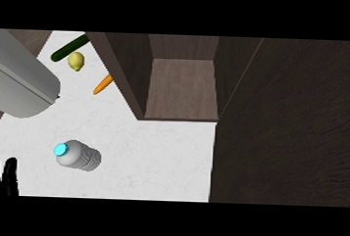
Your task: Pick up the bottled water, place it into the cabinet and close the cabinet
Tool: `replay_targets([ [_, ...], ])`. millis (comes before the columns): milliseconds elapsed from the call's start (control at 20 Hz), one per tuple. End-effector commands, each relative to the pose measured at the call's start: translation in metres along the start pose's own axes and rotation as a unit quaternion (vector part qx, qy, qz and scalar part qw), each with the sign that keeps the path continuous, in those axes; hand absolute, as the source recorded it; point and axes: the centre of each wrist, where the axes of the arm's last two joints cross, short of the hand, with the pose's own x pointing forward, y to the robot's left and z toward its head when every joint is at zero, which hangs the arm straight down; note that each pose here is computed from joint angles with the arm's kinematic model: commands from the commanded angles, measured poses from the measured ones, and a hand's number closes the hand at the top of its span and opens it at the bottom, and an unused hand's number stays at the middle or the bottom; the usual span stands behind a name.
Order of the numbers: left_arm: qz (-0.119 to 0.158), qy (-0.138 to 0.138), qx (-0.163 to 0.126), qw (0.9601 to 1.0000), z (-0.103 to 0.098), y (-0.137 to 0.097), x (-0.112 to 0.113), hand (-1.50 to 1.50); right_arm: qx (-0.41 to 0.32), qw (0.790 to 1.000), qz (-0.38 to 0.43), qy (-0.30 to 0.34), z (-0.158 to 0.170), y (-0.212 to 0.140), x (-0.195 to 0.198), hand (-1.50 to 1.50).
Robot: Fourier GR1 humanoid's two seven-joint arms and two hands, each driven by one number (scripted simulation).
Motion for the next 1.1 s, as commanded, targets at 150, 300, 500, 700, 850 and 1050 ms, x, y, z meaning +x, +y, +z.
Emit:
replay_targets([
  [150, -0.015, -0.026, 0.016, 0.9994, 0.01, -0.003, -0.006, -1.5, -0.004, 1.0, -0.006, -0.027, 0.02, 0.014, 0.029, -1.5],
  [300, -0.011, -0.02, 0.019, 0.9996, 0.004, 0.009, 0.0, -1.5, 0.011, 0.999, -0.014, -0.028, 0.027, 0.015, 0.045, -1.5],
  [500, -0.024, -0.006, 0.044, 0.9988, 0.002, 0.015, -0.004, -1.5, 0.024, 0.999, -0.003, -0.027, 0.036, 0.01, 0.052, -1.5],
  [700, -0.016, 0.013, 0.048, 0.9986, -0.001, 0.015, -0.023, -1.5, 0.017, 1.0, -0.012, -0.018, 0.044, 0.014, 0.045, -1.5],
  [850, -0.004, 0.023, 0.056, 0.9981, -0.018, 0.033, -0.039, -1.5, 0.017, 0.999, -0.009, -0.026, 0.047, 0.009, 0.04, -1.5],
  [1050, -0.021, 0.044, 0.074, 0.996, -0.023, 0.042, -0.064, -1.5, 0.009, 1.0, -0.01, -0.027, 0.047, 0.016, 0.052, -1.5],
])
